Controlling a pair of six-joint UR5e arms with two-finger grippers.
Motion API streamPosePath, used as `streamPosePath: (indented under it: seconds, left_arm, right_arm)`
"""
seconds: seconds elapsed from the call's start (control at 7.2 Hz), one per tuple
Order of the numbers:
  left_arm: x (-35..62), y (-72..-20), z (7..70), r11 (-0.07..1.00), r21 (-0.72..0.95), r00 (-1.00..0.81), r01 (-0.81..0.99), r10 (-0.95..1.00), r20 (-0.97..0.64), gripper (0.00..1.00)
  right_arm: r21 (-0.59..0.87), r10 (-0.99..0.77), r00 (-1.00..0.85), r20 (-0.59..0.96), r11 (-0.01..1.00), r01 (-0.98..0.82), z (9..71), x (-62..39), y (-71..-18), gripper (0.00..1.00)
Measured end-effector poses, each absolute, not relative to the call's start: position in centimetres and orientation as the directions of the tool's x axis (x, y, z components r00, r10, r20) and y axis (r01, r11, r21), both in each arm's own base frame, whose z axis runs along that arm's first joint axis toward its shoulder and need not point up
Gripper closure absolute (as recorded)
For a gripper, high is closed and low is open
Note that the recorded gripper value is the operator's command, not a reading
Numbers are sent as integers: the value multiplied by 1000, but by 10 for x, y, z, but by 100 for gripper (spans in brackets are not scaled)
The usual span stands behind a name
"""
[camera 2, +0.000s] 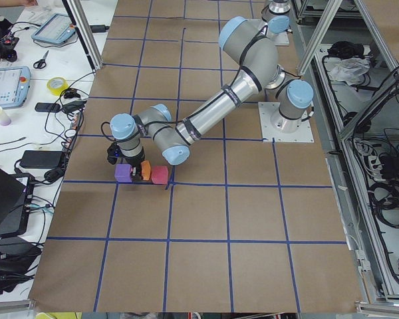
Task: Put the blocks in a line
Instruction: 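Lower the orange cube between the purple and pink cubes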
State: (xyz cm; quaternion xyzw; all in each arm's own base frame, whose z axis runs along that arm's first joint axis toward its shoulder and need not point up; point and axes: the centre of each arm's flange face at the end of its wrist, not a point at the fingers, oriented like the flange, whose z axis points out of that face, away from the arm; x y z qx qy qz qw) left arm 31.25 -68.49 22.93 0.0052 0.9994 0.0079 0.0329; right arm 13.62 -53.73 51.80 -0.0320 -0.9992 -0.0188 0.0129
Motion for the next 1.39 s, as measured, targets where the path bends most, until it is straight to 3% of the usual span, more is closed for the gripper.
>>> streamPosePath:
  seconds: [1.39]
  left_arm:
    - [311,-691,194,1000,16,-1000,12,13,-18,100]
  right_arm:
    - [37,62,-998,29,997,63,517,137,-537,0]
